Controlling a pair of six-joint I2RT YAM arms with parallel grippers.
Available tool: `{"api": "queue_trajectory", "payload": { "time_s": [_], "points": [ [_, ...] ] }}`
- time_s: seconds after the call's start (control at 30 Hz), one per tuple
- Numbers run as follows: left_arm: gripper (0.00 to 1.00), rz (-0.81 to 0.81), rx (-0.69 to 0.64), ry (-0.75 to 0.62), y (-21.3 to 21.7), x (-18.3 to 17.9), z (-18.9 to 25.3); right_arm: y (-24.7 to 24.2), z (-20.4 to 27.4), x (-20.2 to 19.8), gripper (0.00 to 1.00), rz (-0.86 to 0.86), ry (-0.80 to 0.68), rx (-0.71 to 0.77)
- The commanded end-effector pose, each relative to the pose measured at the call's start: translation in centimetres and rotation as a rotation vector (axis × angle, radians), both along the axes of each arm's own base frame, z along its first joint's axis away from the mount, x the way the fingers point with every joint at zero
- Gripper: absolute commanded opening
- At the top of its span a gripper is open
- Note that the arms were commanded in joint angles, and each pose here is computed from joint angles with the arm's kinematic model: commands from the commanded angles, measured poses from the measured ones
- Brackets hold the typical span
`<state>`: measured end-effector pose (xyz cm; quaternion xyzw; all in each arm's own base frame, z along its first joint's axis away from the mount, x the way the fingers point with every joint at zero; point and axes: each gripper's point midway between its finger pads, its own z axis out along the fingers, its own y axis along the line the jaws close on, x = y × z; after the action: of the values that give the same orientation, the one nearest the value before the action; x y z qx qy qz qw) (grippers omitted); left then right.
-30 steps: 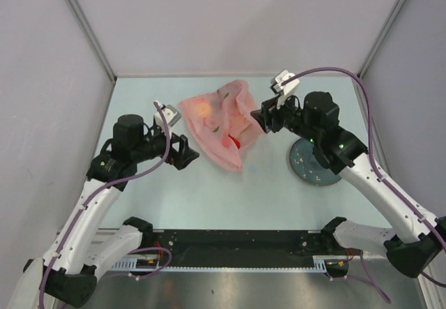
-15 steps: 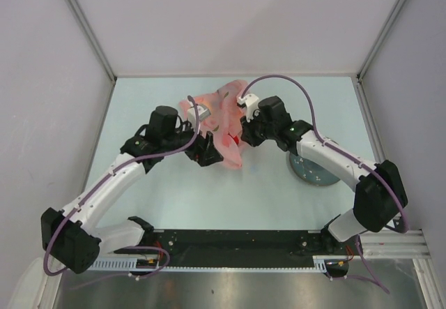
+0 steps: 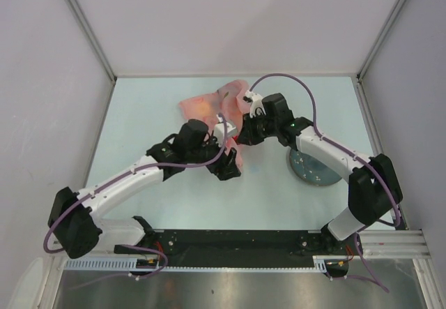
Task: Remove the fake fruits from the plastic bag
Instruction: Adjust the plastic bag at the center of the board.
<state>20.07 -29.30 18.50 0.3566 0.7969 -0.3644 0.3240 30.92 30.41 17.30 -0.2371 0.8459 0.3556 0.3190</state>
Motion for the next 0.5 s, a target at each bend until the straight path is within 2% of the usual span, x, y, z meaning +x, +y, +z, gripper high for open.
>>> {"api": "queue_trajectory", "payload": {
  "time_s": [0.0,0.1,0.2,0.27,0.3,0.33,0.37,0.47],
  "points": [
    [0.75,0.044,0.040,-0.086,-2.1,0.9,1.0,-0.1,1.7,2.5,0.09,-0.071,-0.002,0.069],
    [0.66,0.103,0.100,-0.126,-2.2,1.6,0.3,-0.5,1.9,3.0,0.10,-0.083,-0.016,0.070],
    [0.65,0.161,0.156,-0.145,-2.3,2.8,-0.6,-0.6,2.1,3.3,0.10,-0.097,-0.031,0.071],
    [0.49,0.201,0.225,-0.207,-2.4,4.3,-1.4,-0.7,2.3,3.5,0.10,-0.103,-0.041,0.072],
    [0.37,0.195,0.247,-0.216,-2.6,4.6,-2.0,-0.9,2.2,3.7,0.11,-0.114,-0.046,0.063],
    [0.11,0.200,0.285,-0.234,-2.5,5.3,-2.6,-1.0,2.2,3.8,0.11,-0.119,-0.052,0.059],
    [0.02,0.221,0.298,-0.244,-2.0,6.0,-2.6,-1.1,2.1,3.9,0.11,-0.117,-0.063,0.048],
    [0.00,0.272,0.291,-0.207,0.4,6.8,-1.8,-1.9,1.7,4.4,0.11,-0.132,-0.090,0.006]
  ]
}}
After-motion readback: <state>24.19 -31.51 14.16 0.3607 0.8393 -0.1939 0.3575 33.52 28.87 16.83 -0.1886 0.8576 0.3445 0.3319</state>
